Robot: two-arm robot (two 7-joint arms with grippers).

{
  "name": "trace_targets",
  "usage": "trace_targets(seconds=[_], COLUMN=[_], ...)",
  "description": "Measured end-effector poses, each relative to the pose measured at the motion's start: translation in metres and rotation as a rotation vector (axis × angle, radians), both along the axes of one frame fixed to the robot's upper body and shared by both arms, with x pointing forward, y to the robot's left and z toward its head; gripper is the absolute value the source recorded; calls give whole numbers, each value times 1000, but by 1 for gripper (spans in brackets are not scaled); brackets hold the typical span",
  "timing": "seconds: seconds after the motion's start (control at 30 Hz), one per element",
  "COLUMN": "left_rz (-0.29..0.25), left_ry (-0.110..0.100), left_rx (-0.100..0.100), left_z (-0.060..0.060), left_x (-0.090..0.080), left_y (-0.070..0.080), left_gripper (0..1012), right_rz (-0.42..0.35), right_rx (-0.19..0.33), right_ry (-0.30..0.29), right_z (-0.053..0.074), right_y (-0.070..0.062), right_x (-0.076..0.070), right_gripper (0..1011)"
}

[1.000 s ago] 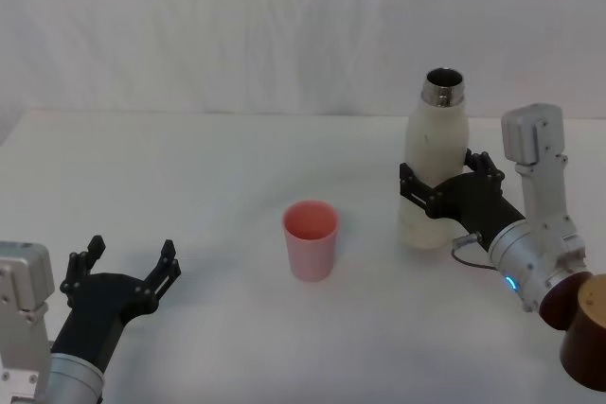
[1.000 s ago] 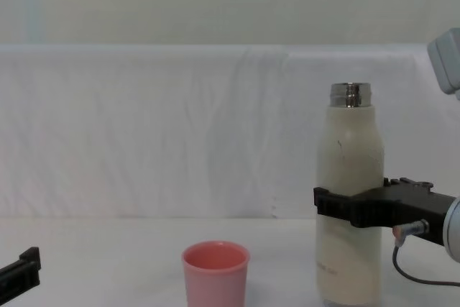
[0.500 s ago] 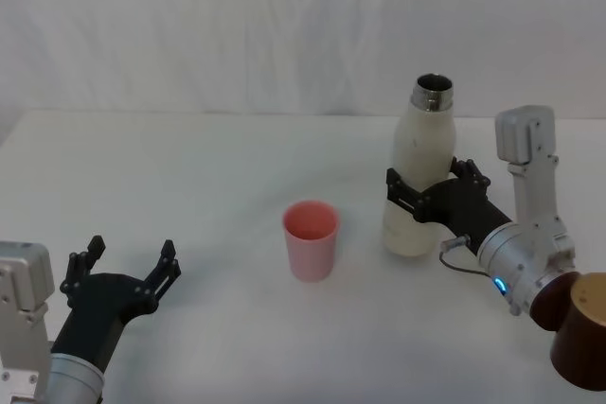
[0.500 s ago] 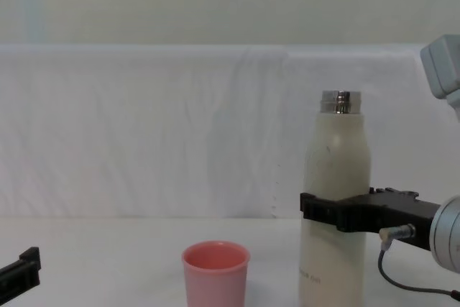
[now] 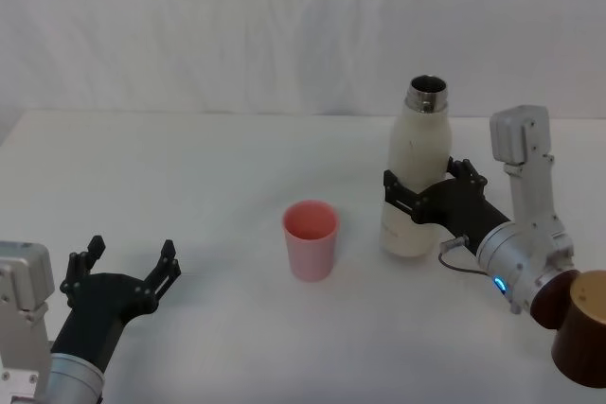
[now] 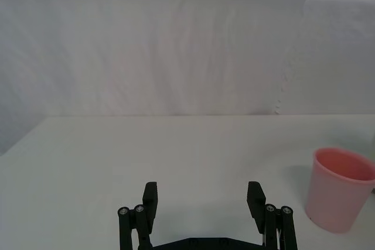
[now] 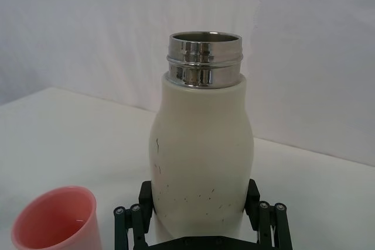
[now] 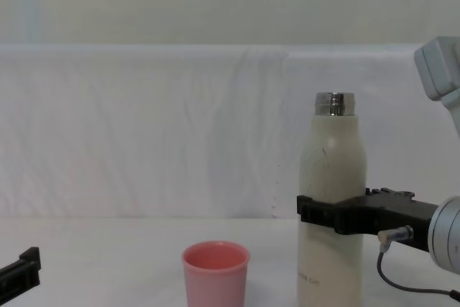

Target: Grasp the thermos with one hand and pour water into the cup lid.

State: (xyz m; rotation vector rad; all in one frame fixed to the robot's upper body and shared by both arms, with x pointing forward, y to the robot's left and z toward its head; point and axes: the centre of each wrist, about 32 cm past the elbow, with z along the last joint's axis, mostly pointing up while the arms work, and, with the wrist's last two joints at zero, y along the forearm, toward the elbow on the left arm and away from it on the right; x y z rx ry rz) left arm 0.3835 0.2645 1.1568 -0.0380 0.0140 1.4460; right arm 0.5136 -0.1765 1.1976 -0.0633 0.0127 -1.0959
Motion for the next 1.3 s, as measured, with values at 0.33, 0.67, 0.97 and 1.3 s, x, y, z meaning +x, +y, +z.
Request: trace_targets(seconds=[0.33, 0.67, 0.97, 1.3], left_rz=[0, 0, 0, 0], left_ry=[0, 0, 0, 0], left_rx=[0, 0, 0, 0], left_z=[0, 0, 0, 0], left_x=[0, 0, 0, 0], left_y=[0, 0, 0, 0], left_gripper=[1001, 1001, 1001, 1001], right_rz=[2, 8, 13, 26], right_rx=[10, 2, -4, -13], right_ry=[3, -2, -8, -12], right_z=[-3, -6, -9, -11], right_y=[-2, -3, -3, -3], right_x=[0, -1, -1, -1], right_gripper=[950, 950, 950, 950])
